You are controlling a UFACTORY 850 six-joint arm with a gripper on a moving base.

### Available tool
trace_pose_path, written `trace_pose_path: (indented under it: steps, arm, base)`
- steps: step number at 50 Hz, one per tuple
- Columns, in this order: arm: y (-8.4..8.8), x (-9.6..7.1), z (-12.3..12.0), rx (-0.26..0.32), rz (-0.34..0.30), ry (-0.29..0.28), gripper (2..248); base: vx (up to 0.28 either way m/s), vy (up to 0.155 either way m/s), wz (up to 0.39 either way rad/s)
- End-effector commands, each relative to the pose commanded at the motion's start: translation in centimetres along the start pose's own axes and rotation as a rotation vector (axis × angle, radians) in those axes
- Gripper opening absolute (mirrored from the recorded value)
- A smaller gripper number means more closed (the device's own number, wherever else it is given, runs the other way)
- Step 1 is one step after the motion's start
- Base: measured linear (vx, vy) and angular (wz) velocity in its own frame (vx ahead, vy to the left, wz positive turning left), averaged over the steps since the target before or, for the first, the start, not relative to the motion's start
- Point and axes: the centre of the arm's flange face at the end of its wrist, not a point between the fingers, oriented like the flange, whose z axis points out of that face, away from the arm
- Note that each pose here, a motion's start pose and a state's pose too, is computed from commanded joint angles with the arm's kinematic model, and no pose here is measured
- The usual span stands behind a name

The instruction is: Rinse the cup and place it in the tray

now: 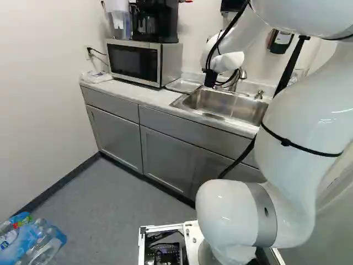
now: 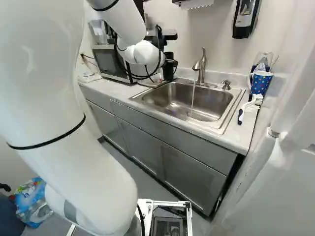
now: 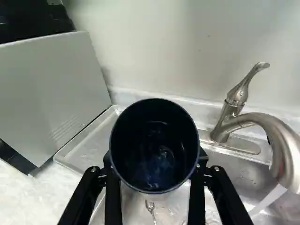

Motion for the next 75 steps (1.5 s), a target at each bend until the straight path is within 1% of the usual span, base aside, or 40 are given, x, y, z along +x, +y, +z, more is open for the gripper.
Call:
trace_pose_path:
  steps: [5, 12, 75]
  arm:
    - [0.00, 0.00, 0.00, 0.000, 0.017, 0.000, 125]
    - [0.00, 0.00, 0.00, 0.000, 0.077, 0.000, 125]
    - [0.00, 0.00, 0.00, 0.000, 0.736, 0.000, 125]
  base:
    - [0.000, 0.000, 0.000]
    - [0.000, 0.000, 0.000]
    - [0.000, 0.000, 0.000]
